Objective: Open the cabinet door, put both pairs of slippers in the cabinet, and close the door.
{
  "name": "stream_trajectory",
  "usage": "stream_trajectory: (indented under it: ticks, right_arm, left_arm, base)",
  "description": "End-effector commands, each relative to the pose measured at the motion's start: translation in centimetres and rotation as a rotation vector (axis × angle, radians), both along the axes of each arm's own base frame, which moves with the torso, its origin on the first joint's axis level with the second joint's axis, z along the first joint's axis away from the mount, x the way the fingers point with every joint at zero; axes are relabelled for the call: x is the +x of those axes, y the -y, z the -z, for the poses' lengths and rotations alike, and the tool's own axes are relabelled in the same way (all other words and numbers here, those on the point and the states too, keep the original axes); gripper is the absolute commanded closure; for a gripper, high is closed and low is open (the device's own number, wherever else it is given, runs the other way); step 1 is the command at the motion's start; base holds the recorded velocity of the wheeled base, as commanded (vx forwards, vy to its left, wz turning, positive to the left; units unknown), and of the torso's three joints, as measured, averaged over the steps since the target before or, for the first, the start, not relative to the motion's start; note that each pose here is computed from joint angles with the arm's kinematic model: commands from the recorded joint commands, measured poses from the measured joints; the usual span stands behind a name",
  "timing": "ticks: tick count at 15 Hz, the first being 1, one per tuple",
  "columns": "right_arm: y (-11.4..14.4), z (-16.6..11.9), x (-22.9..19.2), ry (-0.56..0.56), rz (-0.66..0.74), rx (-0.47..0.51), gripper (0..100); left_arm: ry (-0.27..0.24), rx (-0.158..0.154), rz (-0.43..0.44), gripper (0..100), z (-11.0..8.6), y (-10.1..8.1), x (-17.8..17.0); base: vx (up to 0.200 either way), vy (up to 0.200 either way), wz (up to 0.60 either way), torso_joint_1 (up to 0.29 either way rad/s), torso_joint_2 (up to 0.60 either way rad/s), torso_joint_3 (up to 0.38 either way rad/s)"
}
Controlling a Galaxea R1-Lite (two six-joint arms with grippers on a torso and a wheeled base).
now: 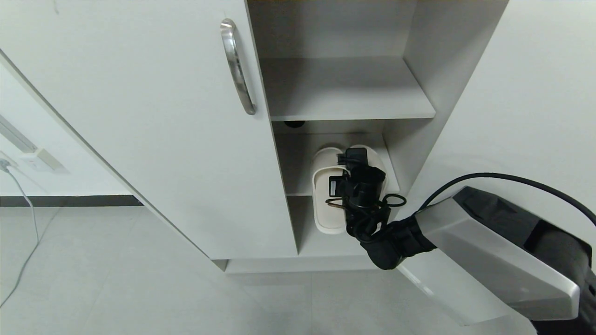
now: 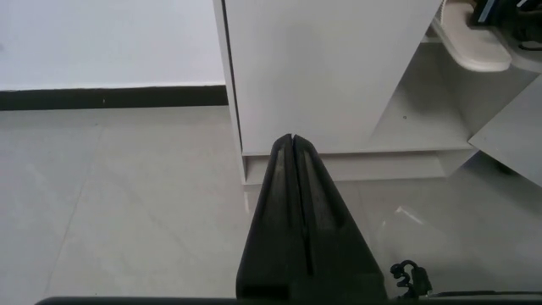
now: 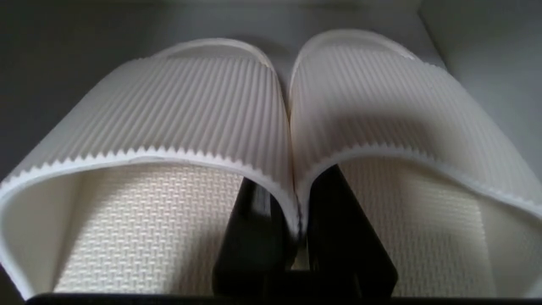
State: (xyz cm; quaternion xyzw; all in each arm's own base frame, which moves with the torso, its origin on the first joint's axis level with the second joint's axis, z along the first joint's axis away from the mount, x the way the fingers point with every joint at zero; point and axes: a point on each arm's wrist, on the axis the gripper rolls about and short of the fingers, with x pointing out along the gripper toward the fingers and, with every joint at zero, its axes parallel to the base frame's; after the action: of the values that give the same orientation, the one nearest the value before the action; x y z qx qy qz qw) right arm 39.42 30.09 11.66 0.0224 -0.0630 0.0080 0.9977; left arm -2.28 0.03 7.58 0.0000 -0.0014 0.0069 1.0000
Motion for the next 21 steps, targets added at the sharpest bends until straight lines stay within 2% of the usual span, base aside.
stream_trajectory:
  ticks: [1,10,14,21]
  right_arm:
    - [-0.2,0.0,1.2,0.026,0.012,0.017,100]
    - [-0.4,-4.5,3.8,0.061,0.041,0.038,100]
    - [0.0,-3.1,5.1,0.024,0.056,0.008,100]
    - [0.2,-2.7,5.4,0.013,0.047,-0.004,100]
  left_arm:
    - [0.000,0.000,-0.002,100,0.0,0.0,0.0]
    - [0.000,0.000,-0.002,100,0.0,0.0,0.0]
    - [0.000,0.000,-0.002,100,0.0,0.0,0.0]
    - [-0.001,0.002,-0.002,100,0.0,0.0,0.0]
  base:
    - [0.000,0.000,0.00,0.000,0.00,0.000]
    - [0.000,0.000,0.00,0.000,0.00,0.000]
    - [0.000,0.000,0.00,0.000,0.00,0.000]
    - [0.000,0.000,0.00,0.000,0.00,0.000]
